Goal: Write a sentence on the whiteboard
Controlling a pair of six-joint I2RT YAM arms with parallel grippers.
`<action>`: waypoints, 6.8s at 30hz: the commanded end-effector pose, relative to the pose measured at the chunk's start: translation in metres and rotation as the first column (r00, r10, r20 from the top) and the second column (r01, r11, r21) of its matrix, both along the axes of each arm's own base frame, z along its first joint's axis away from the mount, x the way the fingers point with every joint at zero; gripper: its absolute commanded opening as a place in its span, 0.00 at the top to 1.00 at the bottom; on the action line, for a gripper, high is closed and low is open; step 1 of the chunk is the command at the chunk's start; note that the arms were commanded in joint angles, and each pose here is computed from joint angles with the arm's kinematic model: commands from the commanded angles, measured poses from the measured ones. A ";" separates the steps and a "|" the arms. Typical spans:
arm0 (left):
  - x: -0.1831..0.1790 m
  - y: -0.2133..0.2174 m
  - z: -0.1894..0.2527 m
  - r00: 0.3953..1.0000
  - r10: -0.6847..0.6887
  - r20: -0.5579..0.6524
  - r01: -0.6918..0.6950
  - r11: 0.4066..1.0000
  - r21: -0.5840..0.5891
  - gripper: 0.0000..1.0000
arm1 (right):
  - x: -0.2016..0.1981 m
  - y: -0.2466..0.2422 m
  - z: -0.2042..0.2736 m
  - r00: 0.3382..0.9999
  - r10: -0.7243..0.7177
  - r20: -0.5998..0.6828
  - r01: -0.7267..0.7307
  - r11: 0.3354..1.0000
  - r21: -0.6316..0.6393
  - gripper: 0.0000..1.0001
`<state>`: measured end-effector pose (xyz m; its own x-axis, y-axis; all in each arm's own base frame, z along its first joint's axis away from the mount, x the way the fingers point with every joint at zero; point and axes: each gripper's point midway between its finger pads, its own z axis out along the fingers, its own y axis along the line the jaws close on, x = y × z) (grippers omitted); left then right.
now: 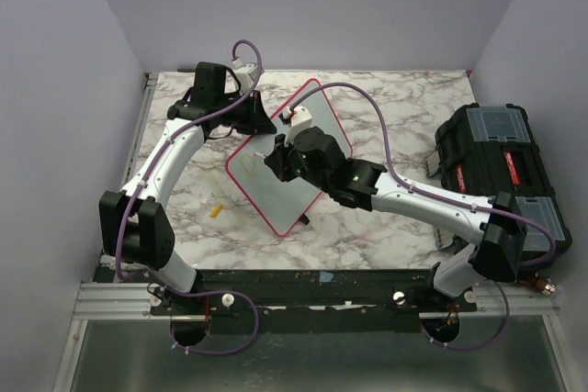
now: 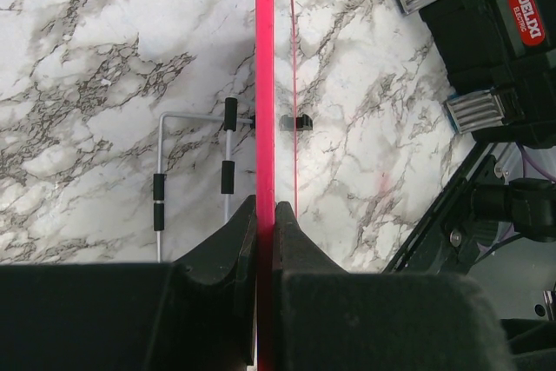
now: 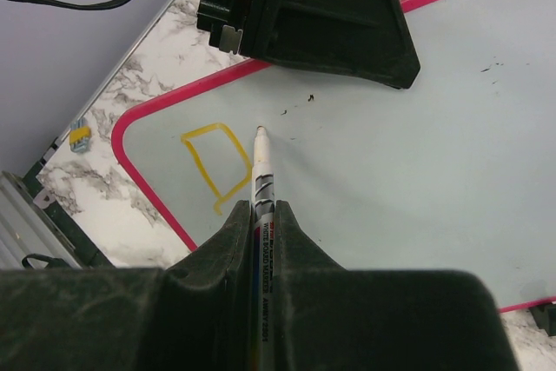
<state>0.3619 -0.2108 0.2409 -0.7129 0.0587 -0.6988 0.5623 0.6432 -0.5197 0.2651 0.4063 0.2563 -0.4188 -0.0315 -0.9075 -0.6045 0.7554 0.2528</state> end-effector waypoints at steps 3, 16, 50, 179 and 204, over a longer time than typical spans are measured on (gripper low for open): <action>0.004 0.000 0.005 0.992 -0.047 0.114 0.039 0.997 0.063 1.00 | 0.001 0.001 -0.010 1.000 0.002 -0.011 -0.003 1.000 -0.025 0.99; 0.003 0.000 0.006 0.992 -0.045 0.116 0.038 0.997 0.070 1.00 | -0.007 -0.011 -0.046 0.998 -0.004 -0.068 -0.003 0.995 -0.100 0.99; -0.001 0.000 0.006 0.992 -0.047 0.121 0.038 0.996 0.076 1.00 | 0.001 -0.003 -0.035 0.998 -0.012 -0.059 0.006 0.994 -0.105 0.99; -0.025 -0.053 -0.012 0.975 -0.153 0.163 0.134 0.983 0.123 1.00 | 0.009 -0.058 0.020 0.988 -0.149 0.045 0.148 0.989 0.019 0.99; -0.029 -0.056 -0.010 0.973 -0.163 0.162 0.144 0.982 0.123 1.00 | 0.020 -0.056 0.027 0.981 -0.175 0.084 0.175 0.985 0.007 0.99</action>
